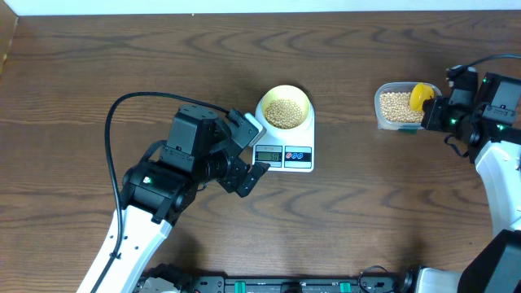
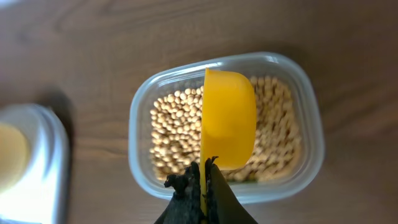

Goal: Scoop item into bowl and weigh 50g on scale
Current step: 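Lower the scoop into the tub and lay it on the beans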

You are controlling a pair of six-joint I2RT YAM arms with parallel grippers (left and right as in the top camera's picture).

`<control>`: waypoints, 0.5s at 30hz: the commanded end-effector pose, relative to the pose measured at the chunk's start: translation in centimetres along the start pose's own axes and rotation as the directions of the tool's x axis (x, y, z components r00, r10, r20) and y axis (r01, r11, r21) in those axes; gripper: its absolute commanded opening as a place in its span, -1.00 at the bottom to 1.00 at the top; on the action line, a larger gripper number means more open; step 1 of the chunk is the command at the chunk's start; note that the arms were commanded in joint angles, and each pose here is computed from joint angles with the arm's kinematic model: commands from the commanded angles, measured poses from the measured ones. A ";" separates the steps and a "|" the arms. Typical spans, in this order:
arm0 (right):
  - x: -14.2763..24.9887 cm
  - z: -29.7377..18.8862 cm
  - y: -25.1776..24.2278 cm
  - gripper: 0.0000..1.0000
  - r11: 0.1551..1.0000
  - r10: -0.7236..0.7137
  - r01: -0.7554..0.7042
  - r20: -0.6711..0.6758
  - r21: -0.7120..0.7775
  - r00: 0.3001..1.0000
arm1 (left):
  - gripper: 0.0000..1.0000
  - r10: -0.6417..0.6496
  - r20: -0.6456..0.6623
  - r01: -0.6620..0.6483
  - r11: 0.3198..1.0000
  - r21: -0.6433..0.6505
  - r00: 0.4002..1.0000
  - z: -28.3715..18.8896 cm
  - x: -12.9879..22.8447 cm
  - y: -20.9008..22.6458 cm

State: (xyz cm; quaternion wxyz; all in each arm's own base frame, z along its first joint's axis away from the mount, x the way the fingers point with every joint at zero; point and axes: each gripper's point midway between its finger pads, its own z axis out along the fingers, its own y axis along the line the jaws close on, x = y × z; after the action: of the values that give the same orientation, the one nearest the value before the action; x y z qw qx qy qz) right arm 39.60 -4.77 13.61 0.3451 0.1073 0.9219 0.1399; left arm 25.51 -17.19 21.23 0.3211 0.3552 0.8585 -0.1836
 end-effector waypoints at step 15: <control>0.0 0.3 -0.1 -0.97 0.843 0.532 -0.533 0.042 0.066 0.846 | 0.87 0.011 0.001 -0.011 1.000 0.009 1.000 0.1 0.0 0.0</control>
State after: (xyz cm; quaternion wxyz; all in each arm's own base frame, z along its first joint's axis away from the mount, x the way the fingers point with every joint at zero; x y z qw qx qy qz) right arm 39.51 -5.12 13.11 0.2982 0.3540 0.8655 0.1915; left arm 25.51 -17.19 21.23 0.3211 0.3552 0.8585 -0.1836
